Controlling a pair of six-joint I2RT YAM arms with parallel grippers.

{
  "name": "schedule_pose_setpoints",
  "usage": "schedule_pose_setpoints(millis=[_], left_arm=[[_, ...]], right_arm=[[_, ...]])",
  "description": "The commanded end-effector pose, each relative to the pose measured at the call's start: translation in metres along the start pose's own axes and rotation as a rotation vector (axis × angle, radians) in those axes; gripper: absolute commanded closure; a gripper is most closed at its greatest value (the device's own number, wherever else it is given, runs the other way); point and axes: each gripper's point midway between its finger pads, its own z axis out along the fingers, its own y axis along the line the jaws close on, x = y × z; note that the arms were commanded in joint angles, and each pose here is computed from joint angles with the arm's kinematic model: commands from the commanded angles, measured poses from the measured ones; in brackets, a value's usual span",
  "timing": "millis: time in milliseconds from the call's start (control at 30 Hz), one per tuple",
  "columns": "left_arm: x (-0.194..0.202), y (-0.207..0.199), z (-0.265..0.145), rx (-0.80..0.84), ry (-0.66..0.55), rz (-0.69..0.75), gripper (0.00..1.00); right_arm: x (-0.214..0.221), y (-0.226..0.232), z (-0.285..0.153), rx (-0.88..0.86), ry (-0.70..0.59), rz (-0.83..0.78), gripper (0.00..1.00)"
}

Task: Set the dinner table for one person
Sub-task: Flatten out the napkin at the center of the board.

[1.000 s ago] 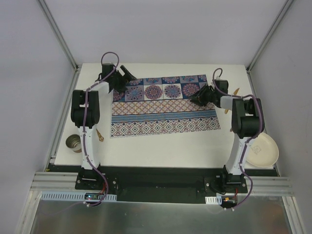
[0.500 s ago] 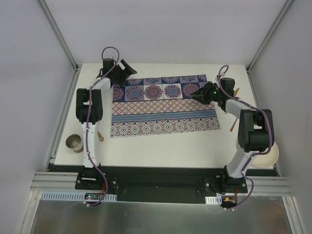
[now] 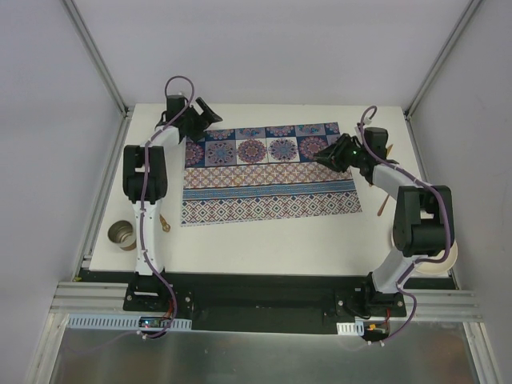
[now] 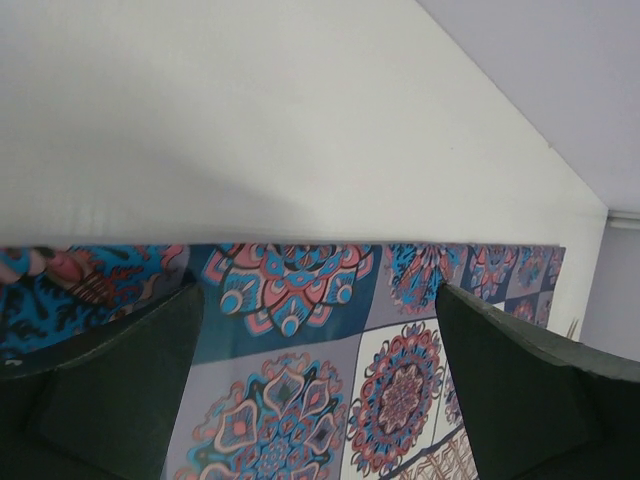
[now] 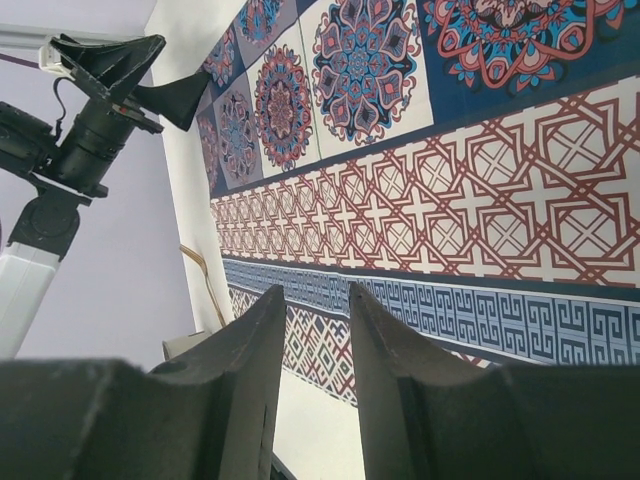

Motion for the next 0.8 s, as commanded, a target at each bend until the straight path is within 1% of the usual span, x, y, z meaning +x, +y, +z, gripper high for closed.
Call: schedule_pose_setpoints(millis=[0, 33, 67, 100, 233, 300, 333, 400, 533, 767], left_arm=[[-0.036, -0.014, -0.044, -0.017, -0.082, 0.06, 0.01], [-0.046, -0.025, -0.057, 0.002, -0.104, 0.072, 0.01], [-0.05, -0.022, -0.062, -0.004, -0.112, 0.073, 0.01], [-0.058, -0.029, -0.073, 0.006, -0.132, 0.078, 0.01], [-0.087, -0.023, -0.098, 0.01, -0.17, 0.061, 0.01], [-0.092, -0.019, -0.105, 0.009, -0.17, 0.05, 0.01], [-0.09, -0.006, -0.108, -0.017, -0.156, 0.032, 0.01], [-0.091, 0.003, -0.111, -0.035, -0.158, 0.031, 0.01], [-0.083, 0.031, -0.104, -0.073, -0.128, 0.0, 0.01], [-0.062, 0.051, -0.089, -0.085, -0.062, -0.046, 0.01]], right_arm=[[0.006, 0.006, -0.006, -0.015, 0.011, -0.049, 0.65], [0.008, 0.003, -0.007, -0.012, 0.014, -0.05, 0.65], [0.009, 0.002, -0.007, -0.01, 0.016, -0.052, 0.66], [0.012, -0.001, -0.007, -0.004, 0.02, -0.049, 0.66], [0.018, -0.006, -0.009, 0.003, 0.029, -0.052, 0.66], [0.019, -0.008, -0.009, 0.005, 0.029, -0.048, 0.66], [0.019, -0.009, -0.01, 0.007, 0.029, -0.046, 0.67], [0.017, -0.006, -0.013, 0.0, 0.019, -0.051, 0.67], [0.013, -0.001, -0.02, -0.008, 0.0, -0.057, 0.67], [0.011, 0.0, -0.025, -0.006, -0.01, -0.06, 0.67]])
